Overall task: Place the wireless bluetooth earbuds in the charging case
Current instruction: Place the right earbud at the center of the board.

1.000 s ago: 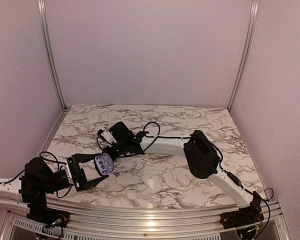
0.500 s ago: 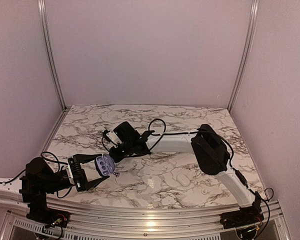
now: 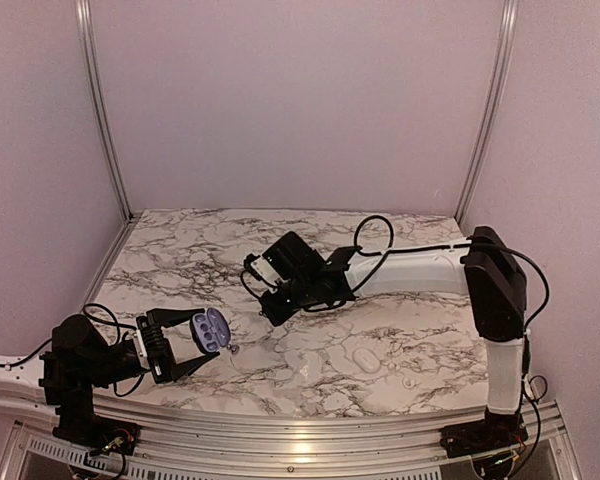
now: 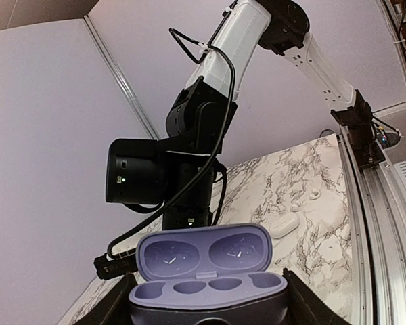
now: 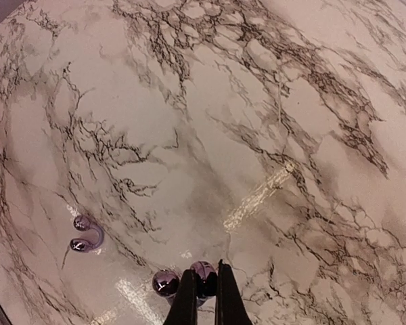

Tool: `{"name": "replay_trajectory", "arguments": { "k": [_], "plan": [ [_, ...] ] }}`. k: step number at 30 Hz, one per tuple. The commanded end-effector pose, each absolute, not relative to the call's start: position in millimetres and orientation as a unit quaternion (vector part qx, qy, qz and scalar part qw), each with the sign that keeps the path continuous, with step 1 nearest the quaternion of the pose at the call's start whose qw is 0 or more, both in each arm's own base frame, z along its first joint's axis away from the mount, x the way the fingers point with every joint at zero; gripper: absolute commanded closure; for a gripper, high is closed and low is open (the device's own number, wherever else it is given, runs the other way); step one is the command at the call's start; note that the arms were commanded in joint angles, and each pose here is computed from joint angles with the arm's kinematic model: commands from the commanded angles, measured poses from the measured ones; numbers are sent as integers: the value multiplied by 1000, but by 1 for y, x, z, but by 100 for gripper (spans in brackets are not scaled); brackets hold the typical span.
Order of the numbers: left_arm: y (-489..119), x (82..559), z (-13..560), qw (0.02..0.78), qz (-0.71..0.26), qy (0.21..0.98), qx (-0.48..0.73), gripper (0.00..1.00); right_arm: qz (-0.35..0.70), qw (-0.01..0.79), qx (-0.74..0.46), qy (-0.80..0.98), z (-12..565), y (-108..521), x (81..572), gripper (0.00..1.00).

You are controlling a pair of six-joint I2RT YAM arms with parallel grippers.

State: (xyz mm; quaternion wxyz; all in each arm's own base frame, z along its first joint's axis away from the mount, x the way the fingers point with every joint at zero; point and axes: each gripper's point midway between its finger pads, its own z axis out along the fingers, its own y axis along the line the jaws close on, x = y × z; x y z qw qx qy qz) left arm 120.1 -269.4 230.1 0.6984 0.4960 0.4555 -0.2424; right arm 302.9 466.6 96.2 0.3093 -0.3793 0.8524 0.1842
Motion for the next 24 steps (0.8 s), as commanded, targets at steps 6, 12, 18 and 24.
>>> {"name": "replay_trajectory", "arguments": {
  "k": [6, 12, 18, 24],
  "plan": [
    [-270, 118, 234, 701, -251, 449, 494, 58, 27, 178, -476, 861, 32, 379, 234, 98],
    [-270, 118, 234, 700, -251, 451, 494, 58, -49, 151, -497, 853, 12, 361, 231, 90],
    [-271, 120, 233, 699, -248, 453, 495, 58, -22, 199, -479, 855, 38, 382, 243, 60],
    [-272, 121, 232, 697, -246, 455, 496, 59, 49, 265, -408, 872, 88, 386, 248, 58]
  ]
}}
